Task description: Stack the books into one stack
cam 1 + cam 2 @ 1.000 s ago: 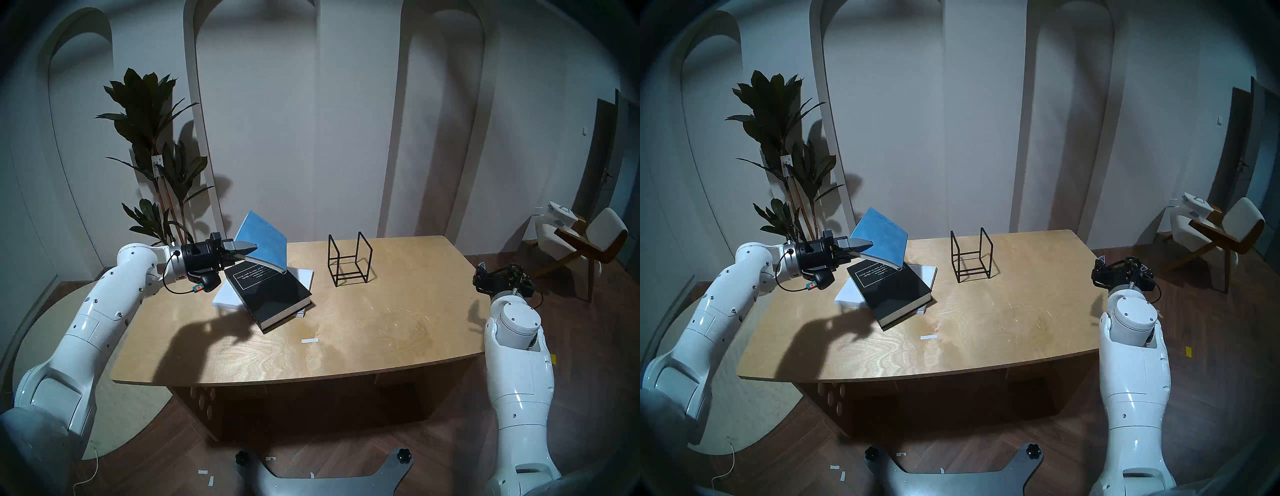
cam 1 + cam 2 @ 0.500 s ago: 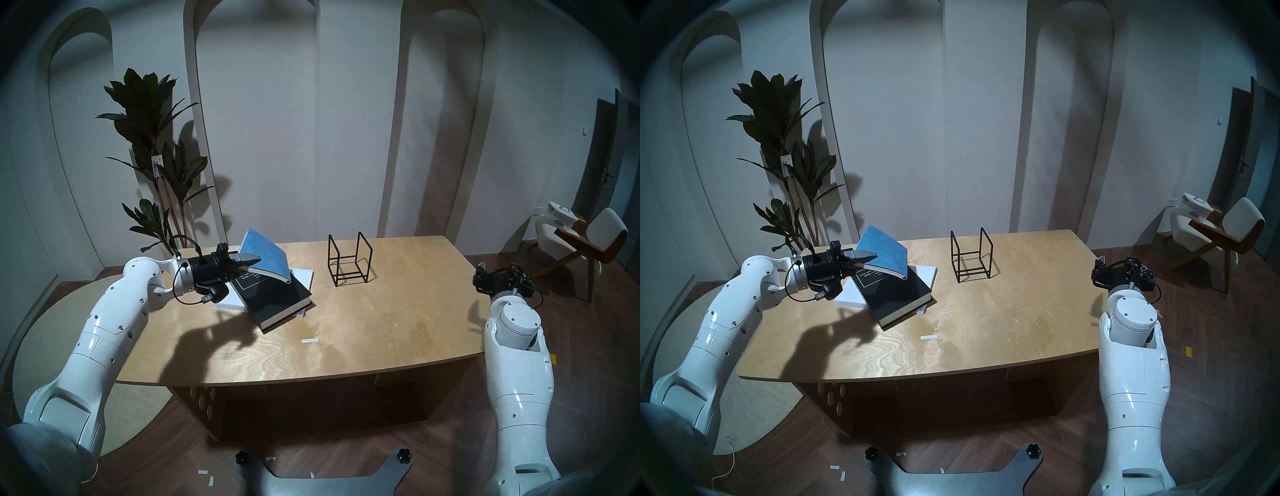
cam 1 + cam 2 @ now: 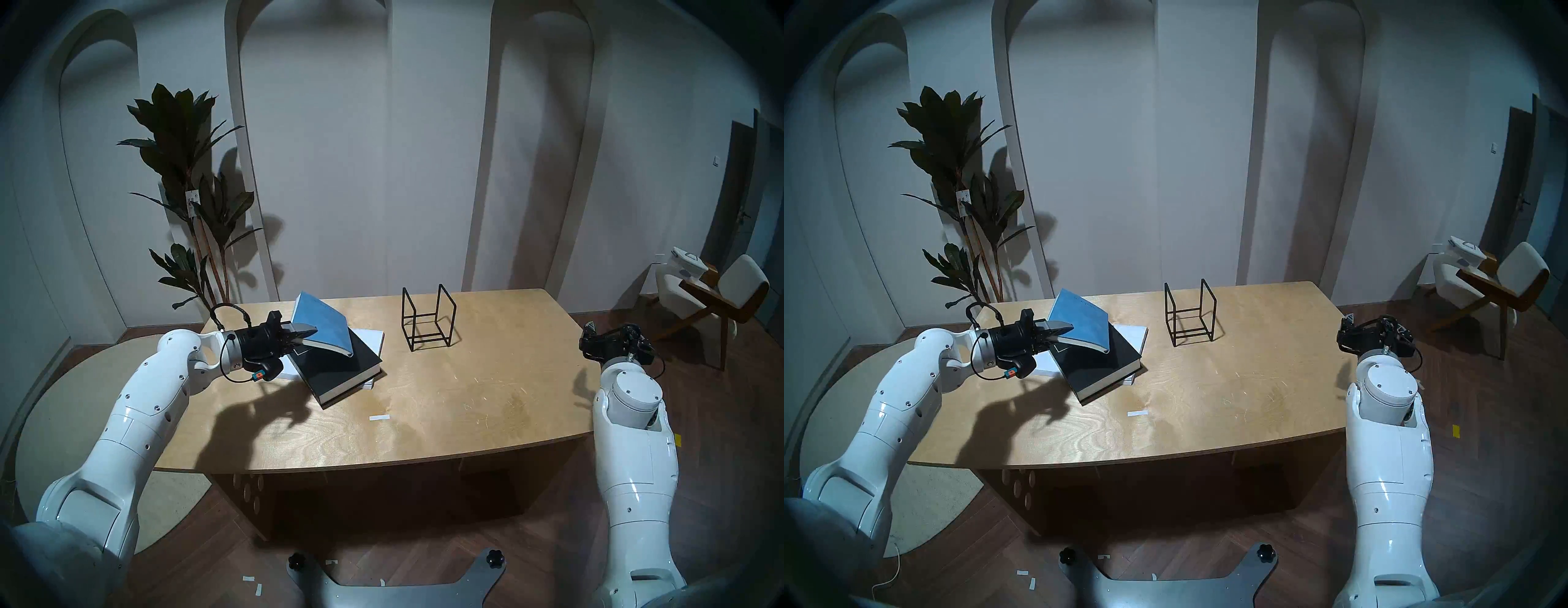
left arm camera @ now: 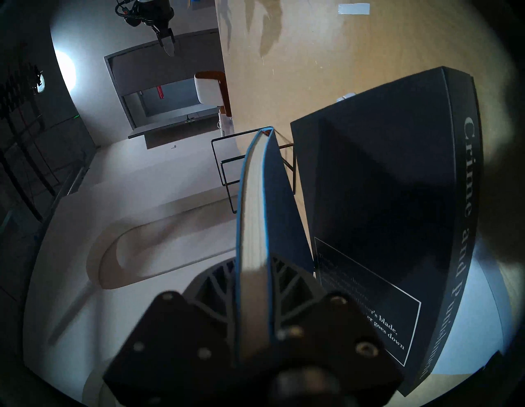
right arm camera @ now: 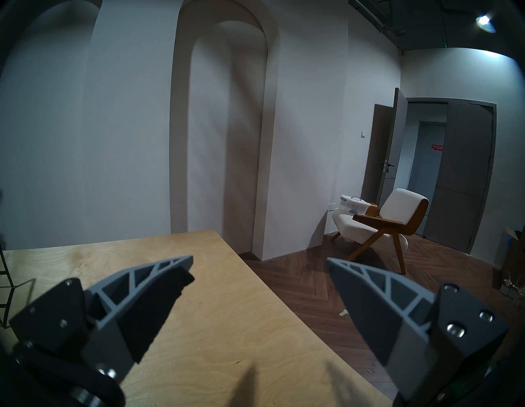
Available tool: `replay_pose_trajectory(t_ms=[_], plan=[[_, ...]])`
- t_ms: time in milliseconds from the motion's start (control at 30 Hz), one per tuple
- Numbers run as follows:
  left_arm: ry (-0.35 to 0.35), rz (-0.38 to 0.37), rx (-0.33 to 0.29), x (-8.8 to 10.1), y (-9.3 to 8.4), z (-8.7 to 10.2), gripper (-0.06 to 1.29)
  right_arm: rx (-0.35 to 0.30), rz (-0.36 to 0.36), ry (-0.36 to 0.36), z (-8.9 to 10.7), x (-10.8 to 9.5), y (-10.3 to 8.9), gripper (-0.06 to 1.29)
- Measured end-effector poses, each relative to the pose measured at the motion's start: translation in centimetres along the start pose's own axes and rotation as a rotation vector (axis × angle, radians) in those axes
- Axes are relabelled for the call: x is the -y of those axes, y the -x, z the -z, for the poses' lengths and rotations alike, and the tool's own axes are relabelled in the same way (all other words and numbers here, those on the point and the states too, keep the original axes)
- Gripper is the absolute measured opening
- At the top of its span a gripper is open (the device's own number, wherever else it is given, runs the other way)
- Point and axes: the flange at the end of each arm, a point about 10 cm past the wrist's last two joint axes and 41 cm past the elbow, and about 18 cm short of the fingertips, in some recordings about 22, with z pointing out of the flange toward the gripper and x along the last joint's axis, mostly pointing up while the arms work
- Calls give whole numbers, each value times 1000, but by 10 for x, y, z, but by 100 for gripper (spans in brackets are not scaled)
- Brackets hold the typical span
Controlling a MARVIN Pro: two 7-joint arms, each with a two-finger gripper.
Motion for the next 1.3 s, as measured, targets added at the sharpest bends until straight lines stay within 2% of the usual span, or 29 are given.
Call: replay_pose_trajectory(t_ms=[167, 467, 633, 700, 733, 767, 800, 1100, 1200, 1300], plan=[[25, -9, -11, -5, -2, -5, 16, 0, 0, 0, 0, 0, 0, 125], [124, -36, -23, -33, 0, -2, 16, 0, 0, 0, 0, 0, 0, 125], [192, -144, -58, -31, 4, -2, 16, 0, 1, 0, 0, 0, 0, 125], [211, -190, -69, -28, 4, -3, 34, 0, 1, 0, 0, 0, 0, 125], [221, -222, -78, -26, 4, -5, 92, 0, 1, 0, 0, 0, 0, 125], [225, -236, -83, -25, 4, -6, 113, 0, 1, 0, 0, 0, 0, 125], [231, -260, -90, -23, 3, -7, 125, 0, 1, 0, 0, 0, 0, 125], [286, -507, -207, -8, -11, -17, 125, 0, 2, -2, -1, 0, 0, 125], [315, -595, -257, -9, -16, -16, 125, 0, 2, -2, -1, 0, 0, 125], [335, -676, -281, -11, -17, -14, 125, 0, 2, -2, -1, 0, 0, 125]])
